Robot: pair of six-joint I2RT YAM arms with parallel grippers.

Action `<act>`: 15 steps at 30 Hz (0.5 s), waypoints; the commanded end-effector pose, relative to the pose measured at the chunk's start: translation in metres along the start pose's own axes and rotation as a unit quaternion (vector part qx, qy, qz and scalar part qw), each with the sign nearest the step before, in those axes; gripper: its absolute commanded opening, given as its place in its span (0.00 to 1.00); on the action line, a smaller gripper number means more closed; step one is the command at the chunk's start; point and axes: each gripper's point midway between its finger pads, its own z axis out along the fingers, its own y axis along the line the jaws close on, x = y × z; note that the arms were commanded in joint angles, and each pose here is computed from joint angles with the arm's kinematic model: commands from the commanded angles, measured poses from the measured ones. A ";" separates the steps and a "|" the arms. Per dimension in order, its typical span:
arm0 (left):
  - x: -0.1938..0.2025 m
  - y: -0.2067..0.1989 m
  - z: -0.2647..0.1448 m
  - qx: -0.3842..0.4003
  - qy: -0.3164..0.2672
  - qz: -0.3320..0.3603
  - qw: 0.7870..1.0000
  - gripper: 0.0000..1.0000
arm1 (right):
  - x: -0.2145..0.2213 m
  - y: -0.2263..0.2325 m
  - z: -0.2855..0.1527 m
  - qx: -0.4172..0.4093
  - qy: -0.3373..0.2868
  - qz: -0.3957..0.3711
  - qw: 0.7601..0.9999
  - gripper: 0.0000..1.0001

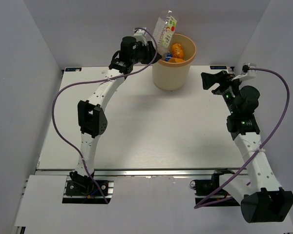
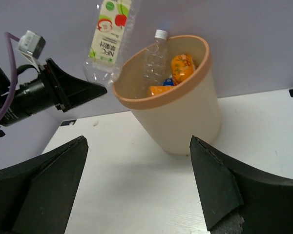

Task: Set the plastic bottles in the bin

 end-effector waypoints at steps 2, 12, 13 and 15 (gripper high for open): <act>-0.052 -0.030 -0.003 0.025 -0.081 0.053 0.995 0.00 | 0.008 -0.011 -0.002 0.009 0.019 -0.013 1.000 0.89; -0.044 -0.030 0.033 -0.003 -0.131 0.084 0.988 0.00 | 0.020 -0.026 -0.003 0.019 0.039 -0.009 0.999 0.89; -0.045 -0.029 0.034 -0.015 -0.136 0.087 0.987 0.00 | 0.024 -0.026 -0.003 0.016 0.044 -0.006 0.999 0.89; -0.039 -0.028 0.038 -0.027 -0.134 0.101 0.986 0.00 | 0.024 -0.026 -0.002 0.012 0.047 -0.005 0.999 0.89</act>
